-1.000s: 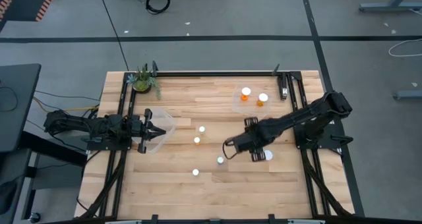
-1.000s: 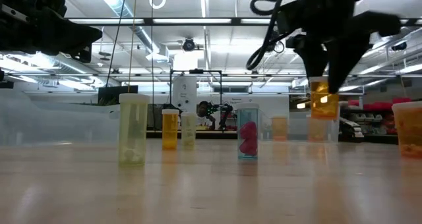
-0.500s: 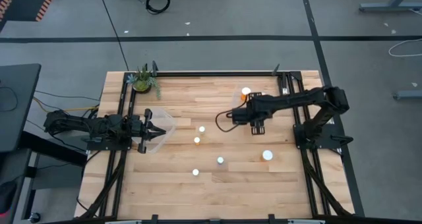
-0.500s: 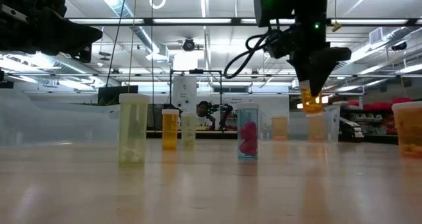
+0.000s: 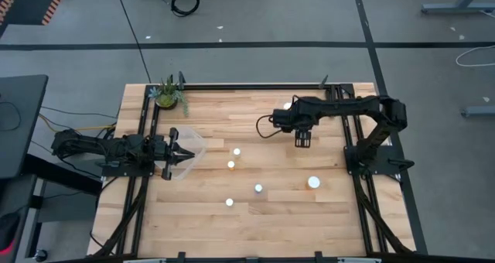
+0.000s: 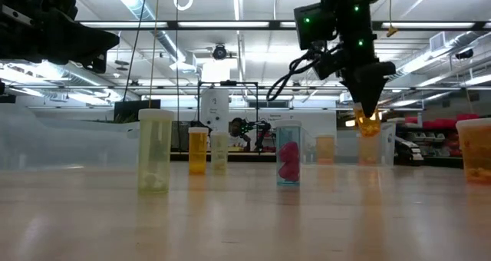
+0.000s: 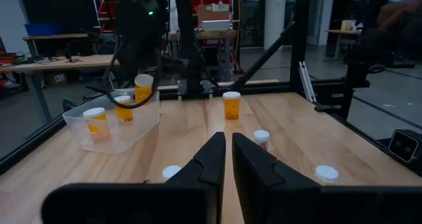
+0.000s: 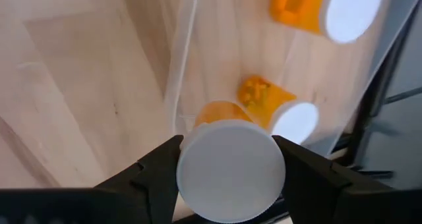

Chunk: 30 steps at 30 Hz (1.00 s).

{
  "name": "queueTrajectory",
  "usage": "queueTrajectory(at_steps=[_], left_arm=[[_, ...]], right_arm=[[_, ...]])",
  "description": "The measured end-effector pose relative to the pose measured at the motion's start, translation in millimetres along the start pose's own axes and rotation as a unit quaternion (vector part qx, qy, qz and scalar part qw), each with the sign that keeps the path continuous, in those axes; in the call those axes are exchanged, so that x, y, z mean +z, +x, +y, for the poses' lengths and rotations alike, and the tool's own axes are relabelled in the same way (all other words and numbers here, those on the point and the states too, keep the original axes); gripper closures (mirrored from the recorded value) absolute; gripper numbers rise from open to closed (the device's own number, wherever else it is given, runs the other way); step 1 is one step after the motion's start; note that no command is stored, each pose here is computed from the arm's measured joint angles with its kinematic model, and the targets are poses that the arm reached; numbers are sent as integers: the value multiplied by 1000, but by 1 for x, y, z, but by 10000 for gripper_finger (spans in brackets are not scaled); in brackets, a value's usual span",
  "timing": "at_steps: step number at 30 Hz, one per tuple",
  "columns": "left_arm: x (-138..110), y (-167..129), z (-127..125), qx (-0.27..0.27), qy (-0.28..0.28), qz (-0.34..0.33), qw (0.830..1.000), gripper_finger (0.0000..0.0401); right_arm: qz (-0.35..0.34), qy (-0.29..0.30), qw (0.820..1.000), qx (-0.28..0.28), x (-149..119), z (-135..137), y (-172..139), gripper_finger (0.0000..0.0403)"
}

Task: Pick and place medicine bottles into bin by pill shape (circle, oval)
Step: Put the big orange pill bottle into the right transparent bin

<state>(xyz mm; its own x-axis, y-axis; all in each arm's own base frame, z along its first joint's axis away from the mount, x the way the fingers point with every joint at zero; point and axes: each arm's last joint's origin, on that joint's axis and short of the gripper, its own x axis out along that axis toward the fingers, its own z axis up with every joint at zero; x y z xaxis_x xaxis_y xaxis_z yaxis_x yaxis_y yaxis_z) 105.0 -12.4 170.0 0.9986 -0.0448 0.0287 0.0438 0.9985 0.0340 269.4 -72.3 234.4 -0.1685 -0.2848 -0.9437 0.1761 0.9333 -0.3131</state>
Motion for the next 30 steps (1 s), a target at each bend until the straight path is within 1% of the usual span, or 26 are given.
queueTrajectory(at_steps=[6,13,18,23,30], left_arm=[[0,0,0,0,0,0,1000,371],[0,0,0,0,0,0,1000,369],[0,0,0,0,0,0,1000,365],[0,0,0,0,0,0,1000,372],[0,0,0,0,0,0,1000,372]], right_arm=[[9,52,998,42,-2,-15,17,173],[-1,79,996,51,-2,-20,39,173],[5,97,993,63,-5,-25,43,167],[6,103,992,77,-5,-27,45,158],[7,113,991,77,-5,-27,45,144]])
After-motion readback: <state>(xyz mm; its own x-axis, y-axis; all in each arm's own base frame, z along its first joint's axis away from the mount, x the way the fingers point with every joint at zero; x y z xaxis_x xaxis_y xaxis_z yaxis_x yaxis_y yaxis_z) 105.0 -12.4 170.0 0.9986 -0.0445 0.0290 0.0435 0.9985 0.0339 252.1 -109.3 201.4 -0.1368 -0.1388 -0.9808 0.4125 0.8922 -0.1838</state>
